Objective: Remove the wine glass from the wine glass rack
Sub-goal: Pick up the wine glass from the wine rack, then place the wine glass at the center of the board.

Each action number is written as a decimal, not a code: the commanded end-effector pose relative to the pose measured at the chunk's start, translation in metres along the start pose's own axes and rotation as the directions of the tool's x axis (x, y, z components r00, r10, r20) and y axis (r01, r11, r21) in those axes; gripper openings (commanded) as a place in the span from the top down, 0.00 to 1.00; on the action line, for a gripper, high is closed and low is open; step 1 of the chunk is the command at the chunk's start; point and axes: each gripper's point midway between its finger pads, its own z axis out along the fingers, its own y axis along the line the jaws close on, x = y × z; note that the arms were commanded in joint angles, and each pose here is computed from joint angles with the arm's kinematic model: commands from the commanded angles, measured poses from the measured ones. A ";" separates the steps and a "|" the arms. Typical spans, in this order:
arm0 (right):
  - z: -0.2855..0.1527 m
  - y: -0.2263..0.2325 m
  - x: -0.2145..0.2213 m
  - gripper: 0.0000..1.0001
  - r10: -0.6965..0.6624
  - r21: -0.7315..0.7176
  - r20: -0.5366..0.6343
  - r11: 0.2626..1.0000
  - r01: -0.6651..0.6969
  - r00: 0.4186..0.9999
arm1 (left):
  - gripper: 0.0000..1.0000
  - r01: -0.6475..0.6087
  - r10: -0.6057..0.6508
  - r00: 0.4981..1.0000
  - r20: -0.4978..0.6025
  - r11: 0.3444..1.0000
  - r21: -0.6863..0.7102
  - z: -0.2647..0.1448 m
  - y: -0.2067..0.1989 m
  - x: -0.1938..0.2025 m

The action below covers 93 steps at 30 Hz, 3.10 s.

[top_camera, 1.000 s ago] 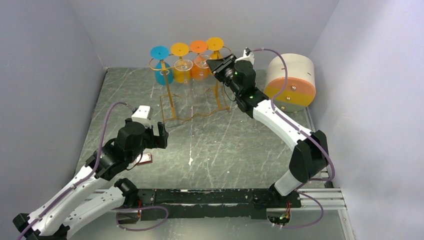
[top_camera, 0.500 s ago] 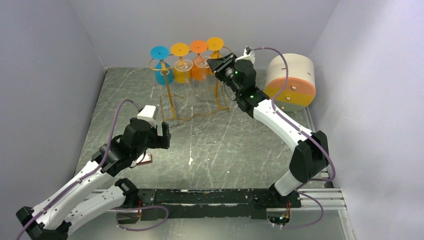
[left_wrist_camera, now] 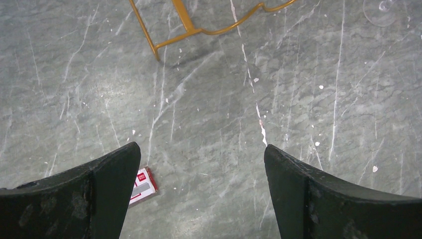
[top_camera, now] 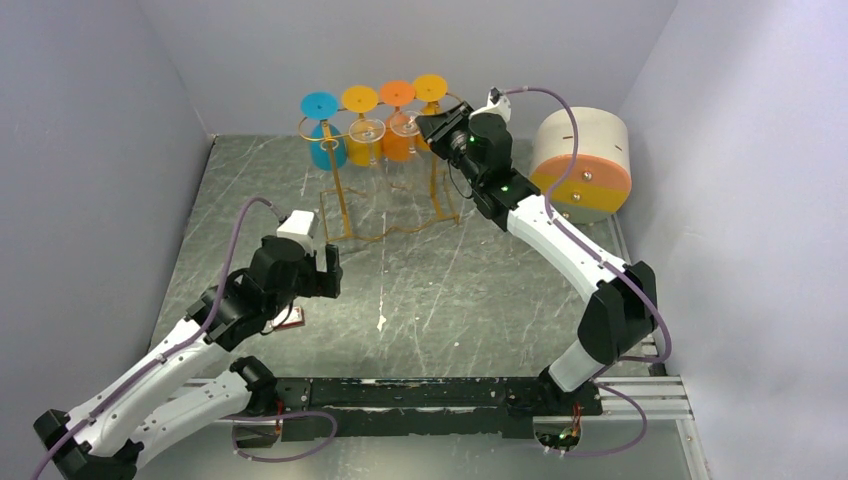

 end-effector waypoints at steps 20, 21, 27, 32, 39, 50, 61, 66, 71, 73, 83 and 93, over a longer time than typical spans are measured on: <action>-0.013 0.032 -0.028 1.00 0.059 -0.068 0.048 0.996 -0.055 0.997 | 0.02 -0.002 0.001 1.000 0.012 1.000 0.019 -0.002 -0.004 -0.009; -0.013 0.033 -0.030 1.00 0.072 -0.075 0.047 0.995 -0.068 0.996 | 0.02 0.000 0.000 1.000 0.013 1.000 0.020 -0.002 -0.004 -0.009; -0.018 0.035 -0.040 1.00 0.144 -0.110 0.042 0.984 -0.138 0.989 | 0.02 0.002 -0.003 1.000 0.018 1.000 0.025 -0.003 -0.005 -0.010; -0.019 0.036 -0.040 1.00 0.175 -0.127 0.016 0.977 -0.172 0.984 | 0.02 0.002 -0.002 1.000 0.017 1.000 0.032 -0.003 -0.006 -0.009; -0.025 0.037 -0.036 1.00 0.221 -0.164 -0.034 0.961 -0.224 0.975 | 0.02 -0.001 0.001 1.000 0.005 1.000 0.031 -0.001 -0.007 -0.008; -0.028 0.047 -0.027 1.00 0.200 -0.238 -0.149 0.943 -0.231 0.968 | 0.02 0.010 -0.011 0.999 0.039 1.000 0.017 -0.004 -0.002 -0.012; -0.042 0.050 -0.020 1.00 0.185 -0.254 -0.197 0.939 -0.233 0.963 | 0.02 0.002 -0.003 1.000 0.018 1.000 0.017 -0.003 -0.003 -0.009; -0.051 0.044 -0.019 1.00 0.164 -0.238 -0.190 0.949 -0.208 0.968 | 0.02 -0.001 0.000 1.000 0.007 1.000 0.020 -0.002 -0.004 -0.008; -0.062 0.044 -0.016 1.00 0.156 -0.243 -0.207 0.948 -0.206 0.966 | 0.02 0.001 -0.001 1.000 0.008 1.000 0.031 -0.002 -0.006 -0.008; -0.067 0.041 -0.015 1.00 0.151 -0.237 -0.205 0.951 -0.199 0.967 | 0.02 0.002 -0.002 1.000 0.010 0.999 0.034 -0.003 -0.006 -0.008; -0.114 0.046 0.003 1.00 0.168 -0.324 -0.274 0.911 -0.255 0.947 | 0.02 0.091 -0.100 0.984 0.150 0.994 0.063 -0.027 0.001 -0.030; -0.164 0.031 0.069 1.00 0.026 -0.439 -0.398 0.872 -0.216 0.917 | 0.02 0.128 -0.144 0.958 0.247 0.988 0.081 -0.045 0.011 -0.038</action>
